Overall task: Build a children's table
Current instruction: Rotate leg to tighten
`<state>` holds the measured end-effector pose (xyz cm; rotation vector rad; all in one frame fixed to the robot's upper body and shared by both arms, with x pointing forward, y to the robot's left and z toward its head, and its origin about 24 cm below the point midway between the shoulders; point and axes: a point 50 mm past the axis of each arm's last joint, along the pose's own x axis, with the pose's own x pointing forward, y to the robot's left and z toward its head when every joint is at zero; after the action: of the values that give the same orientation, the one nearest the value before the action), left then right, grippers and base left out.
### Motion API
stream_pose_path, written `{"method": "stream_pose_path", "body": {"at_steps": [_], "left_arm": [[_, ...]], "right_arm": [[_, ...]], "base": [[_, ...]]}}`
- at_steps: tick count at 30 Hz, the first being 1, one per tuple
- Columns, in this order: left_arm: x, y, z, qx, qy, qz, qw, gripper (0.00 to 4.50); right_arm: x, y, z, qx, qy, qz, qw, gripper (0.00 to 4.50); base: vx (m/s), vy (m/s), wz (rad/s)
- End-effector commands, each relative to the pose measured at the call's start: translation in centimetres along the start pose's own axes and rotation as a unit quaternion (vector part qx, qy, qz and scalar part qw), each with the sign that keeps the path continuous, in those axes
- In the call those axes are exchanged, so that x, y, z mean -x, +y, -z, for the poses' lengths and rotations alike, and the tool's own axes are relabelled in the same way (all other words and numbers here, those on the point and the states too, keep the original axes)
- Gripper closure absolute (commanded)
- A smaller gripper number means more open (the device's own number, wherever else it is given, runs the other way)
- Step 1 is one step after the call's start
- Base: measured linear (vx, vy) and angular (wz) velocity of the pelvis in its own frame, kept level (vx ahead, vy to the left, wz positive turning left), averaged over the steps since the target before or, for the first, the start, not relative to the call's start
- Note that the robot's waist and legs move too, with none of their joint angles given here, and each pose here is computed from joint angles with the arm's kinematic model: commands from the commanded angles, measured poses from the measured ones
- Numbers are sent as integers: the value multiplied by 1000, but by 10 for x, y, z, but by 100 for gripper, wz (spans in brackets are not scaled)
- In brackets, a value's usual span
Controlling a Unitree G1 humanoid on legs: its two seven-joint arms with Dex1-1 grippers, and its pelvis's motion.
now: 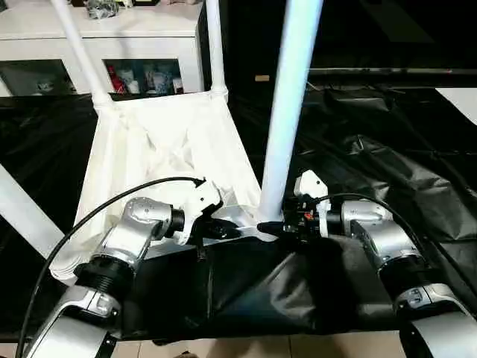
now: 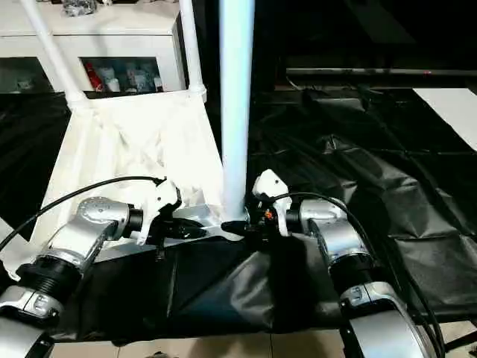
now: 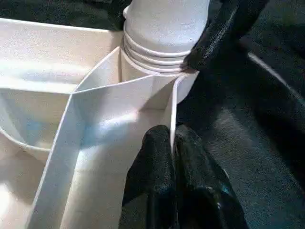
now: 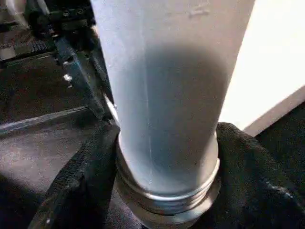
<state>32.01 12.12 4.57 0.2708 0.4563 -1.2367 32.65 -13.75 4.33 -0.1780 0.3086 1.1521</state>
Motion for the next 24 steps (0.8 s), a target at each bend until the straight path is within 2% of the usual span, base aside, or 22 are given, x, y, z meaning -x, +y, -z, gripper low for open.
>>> {"method": "stream_pose_path", "body": {"at_steps": [1, 4, 6, 7, 8, 9, 12, 14, 16, 18, 19, 21, 24], "left_arm": [[-16, 3, -13, 14, -42, -42, 998, 450], [-29, 6, -15, 30, -29, -87, 995, 450], [-30, 6, -15, 32, -29, -90, 995, 450], [-47, 9, -20, 66, -17, -152, 986, 450], [-47, 9, -20, 66, -17, -152, 986, 450], [-53, 10, -22, 73, -11, -183, 980, 450], [-61, 10, -25, 76, -8, -208, 975, 450], [-64, 10, -29, 67, -16, -211, 975, 450], [-63, 10, -30, 62, -18, -208, 976, 450], [-61, 10, -32, 51, -29, -186, 981, 450], [-60, 9, -33, 46, -35, -176, 983, 450], [-58, 8, -34, 39, -44, -157, 986, 450], [-49, 8, -30, 25, -48, -126, 991, 450]], "right_arm": [[-9, 2, 11, -14, 22, 40, 999, 177], [-18, 3, 20, -43, 27, 92, 994, 179], [-19, 3, 20, -46, 26, 96, 994, 180], [-36, 2, 21, -97, 13, 196, 976, 180], [-36, 2, 21, -97, 13, 196, 976, 180], [-44, 2, 20, -114, 11, 234, 966, 181], [-58, 6, 15, -131, 4, 271, 954, 181], [-72, 12, 2, -108, -12, 257, 960, 181], [-73, 13, -1, -100, -18, 250, 963, 181], [-69, 10, -7, -93, -46, 234, 967, 181], [-66, 9, -9, -90, -57, 227, 968, 146], [-60, 5, -14, -81, -73, 211, 971, 109], [-49, 3, -15, -49, -65, 158, 984, 89]], "base": [[0, 0, 0], [0, 0, 0], [0, 0, 0], [0, 0, 0], [0, 0, 0], [0, 0, 0], [0, 0, 0], [0, 0, 0], [0, 0, 0], [0, 0, 0], [0, 0, 0], [0, 0, 0], [0, 0, 0]]}}
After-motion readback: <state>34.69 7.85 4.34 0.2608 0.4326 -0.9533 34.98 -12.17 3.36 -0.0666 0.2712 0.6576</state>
